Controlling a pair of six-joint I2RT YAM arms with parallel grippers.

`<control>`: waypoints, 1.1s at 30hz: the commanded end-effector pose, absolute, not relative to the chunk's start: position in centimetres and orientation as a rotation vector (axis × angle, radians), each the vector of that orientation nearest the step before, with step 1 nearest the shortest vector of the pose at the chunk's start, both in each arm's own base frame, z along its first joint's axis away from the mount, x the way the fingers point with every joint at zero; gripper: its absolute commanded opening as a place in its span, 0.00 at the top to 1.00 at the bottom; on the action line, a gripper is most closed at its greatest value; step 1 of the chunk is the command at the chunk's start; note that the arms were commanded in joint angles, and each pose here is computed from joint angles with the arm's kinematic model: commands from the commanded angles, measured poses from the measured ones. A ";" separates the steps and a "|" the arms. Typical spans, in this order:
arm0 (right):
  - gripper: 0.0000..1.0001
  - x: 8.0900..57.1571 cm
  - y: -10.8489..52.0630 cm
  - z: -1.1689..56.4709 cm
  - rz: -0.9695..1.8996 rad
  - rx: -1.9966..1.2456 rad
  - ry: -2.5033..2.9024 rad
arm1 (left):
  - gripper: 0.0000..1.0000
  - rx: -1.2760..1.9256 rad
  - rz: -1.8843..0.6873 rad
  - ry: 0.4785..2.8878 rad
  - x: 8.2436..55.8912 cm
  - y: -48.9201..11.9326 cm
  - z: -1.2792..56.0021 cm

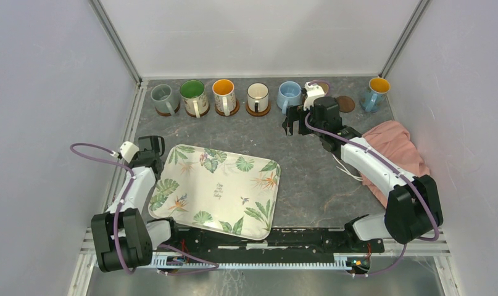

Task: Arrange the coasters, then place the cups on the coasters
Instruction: Pick up the cup at the corner of the board.

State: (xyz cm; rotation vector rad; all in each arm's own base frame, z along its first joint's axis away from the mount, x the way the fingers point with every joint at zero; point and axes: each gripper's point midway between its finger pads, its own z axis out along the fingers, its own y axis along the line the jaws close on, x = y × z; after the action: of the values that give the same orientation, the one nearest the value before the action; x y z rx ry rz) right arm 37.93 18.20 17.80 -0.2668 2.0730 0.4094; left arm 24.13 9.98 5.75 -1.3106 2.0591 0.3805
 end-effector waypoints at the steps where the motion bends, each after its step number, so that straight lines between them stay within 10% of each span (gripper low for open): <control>1: 0.02 38.4 18.5 18.9 0.415 -0.274 2.026 | 0.98 -1.308 0.332 1.976 25.2 10.1 7.7; 33: 0.02 38.4 18.6 18.8 0.417 -0.275 2.028 | 0.98 -1.092 0.342 1.915 26.3 7.7 14.1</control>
State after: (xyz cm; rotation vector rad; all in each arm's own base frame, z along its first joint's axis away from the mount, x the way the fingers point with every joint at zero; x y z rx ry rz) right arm 37.94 18.19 17.79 -0.2670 2.0729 0.4088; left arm 23.97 6.88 9.46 -1.1325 2.0770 0.3471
